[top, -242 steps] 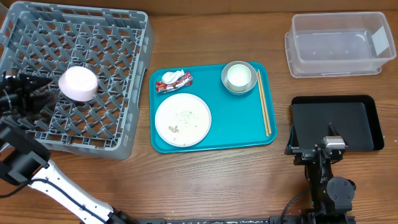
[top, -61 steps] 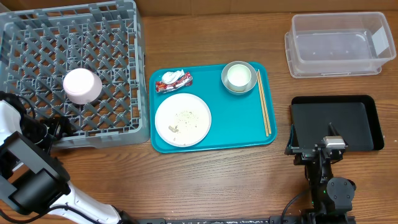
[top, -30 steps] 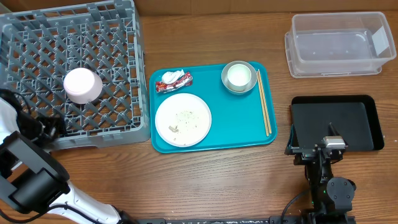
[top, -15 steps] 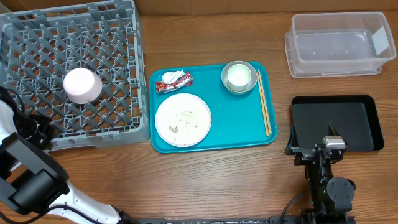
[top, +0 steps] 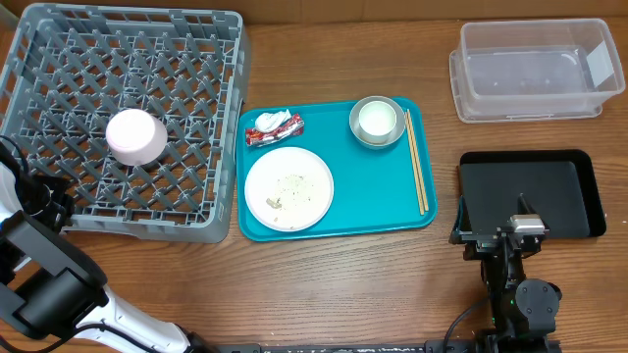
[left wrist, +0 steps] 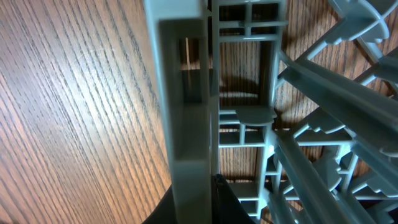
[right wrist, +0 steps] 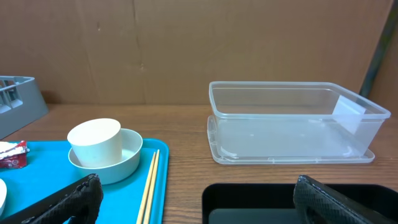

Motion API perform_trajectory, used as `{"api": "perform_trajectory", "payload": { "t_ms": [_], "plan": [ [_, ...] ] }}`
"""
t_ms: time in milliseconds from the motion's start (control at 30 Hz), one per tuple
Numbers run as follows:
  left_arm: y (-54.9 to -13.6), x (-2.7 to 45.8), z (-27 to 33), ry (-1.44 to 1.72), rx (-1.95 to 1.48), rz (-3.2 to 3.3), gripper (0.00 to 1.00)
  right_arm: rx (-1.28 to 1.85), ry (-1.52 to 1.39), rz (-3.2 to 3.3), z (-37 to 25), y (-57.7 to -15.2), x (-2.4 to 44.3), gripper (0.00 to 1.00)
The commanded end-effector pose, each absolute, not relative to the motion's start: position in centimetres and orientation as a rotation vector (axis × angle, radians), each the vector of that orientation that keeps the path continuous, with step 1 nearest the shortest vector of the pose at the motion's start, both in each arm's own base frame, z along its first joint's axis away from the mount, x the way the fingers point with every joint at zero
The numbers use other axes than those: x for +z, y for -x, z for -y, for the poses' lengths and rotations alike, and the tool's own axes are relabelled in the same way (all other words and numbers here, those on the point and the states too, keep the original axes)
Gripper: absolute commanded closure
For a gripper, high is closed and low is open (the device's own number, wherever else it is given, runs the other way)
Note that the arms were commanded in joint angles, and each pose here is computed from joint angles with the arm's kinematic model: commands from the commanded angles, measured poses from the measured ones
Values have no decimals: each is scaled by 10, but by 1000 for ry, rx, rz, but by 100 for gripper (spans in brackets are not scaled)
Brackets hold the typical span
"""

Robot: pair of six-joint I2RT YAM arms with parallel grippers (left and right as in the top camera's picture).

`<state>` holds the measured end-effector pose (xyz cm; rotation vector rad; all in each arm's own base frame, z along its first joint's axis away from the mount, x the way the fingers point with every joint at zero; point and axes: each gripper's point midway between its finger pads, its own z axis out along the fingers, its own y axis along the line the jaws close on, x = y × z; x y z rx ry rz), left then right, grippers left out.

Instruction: Sort waste into correct bins and load items into the dishwasher

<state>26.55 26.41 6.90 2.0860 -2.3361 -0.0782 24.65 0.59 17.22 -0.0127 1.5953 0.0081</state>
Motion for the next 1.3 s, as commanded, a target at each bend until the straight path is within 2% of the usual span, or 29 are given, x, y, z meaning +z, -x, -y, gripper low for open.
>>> {"api": "perform_trajectory", "payload": {
  "t_ms": [0, 200, 400, 733, 1267],
  "plan": [
    [-262, 69, -258, -1942, -122, 2417, 96, 15, 25, -1591, -8, -246, 171, 0],
    [-255, 70, -255, -2025, -117, 2314, 96, 15, 25, -1591, -8, -246, 171, 0],
    [-235, 71, -276, -2077, -217, 2256, 96, 15, 25, -1591, -8, -246, 171, 0],
    [-211, 70, -299, -2213, -152, 2148, 96, 15, 25, -1591, -8, -246, 171, 0],
    [-203, 70, -305, -2341, -171, 2013, 96, 15, 25, -1591, -8, -246, 171, 0]
  ]
}}
